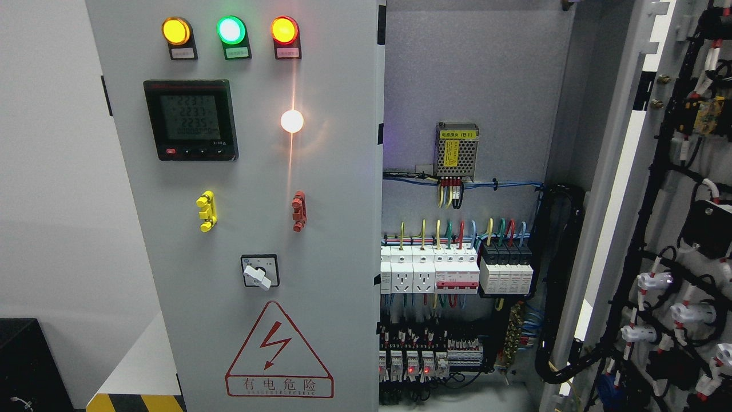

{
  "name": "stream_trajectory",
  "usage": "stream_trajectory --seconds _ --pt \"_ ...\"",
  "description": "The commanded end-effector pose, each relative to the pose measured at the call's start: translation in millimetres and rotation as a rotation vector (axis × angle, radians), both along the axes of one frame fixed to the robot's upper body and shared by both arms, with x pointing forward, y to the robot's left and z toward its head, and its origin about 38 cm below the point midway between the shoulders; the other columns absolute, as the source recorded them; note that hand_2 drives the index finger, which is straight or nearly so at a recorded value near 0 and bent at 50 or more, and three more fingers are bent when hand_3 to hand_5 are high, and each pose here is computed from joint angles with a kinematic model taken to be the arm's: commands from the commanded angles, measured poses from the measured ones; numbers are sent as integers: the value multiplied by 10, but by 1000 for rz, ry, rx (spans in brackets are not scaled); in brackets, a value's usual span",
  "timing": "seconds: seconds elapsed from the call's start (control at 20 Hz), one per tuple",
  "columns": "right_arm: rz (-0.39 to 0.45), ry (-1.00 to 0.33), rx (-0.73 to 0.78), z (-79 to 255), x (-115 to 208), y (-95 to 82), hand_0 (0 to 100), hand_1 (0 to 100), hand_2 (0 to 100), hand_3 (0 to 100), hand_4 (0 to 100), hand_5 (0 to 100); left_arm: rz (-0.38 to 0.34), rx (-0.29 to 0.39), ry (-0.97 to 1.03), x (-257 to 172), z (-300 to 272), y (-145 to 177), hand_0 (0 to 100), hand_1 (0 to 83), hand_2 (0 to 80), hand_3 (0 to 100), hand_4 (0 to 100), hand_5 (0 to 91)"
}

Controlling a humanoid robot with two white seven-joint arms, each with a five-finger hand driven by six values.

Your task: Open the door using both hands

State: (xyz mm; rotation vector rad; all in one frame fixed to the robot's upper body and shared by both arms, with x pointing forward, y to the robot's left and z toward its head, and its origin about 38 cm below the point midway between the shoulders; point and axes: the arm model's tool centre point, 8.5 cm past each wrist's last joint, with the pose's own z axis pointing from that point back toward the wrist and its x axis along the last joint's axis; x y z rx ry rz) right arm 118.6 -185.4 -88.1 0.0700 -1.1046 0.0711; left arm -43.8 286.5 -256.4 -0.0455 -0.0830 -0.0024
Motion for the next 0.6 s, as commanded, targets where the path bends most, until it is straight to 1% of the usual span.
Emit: stream_trajectory --seconds 0.0,0.1,0.3,0.55 --pt "138 -328 95 1035 395 328 0 0 0 0 0 0 -2 -13 -36 132 -10 -18 0 0 0 0 0 0" --pt "164 -390 108 1191 534 390 0 0 0 0 0 0 -5 -16 -37 141 -13 -39 0 0 0 0 0 0" --pt "171 -489 115 1434 766 413 0 0 0 0 0 0 -7 -16 -55 268 -17 -30 0 0 0 0 0 0" --pt "176 -579 116 1648 1017 430 0 0 0 0 0 0 -4 -19 -59 280 -19 -49 0 0 0 0 0 0"
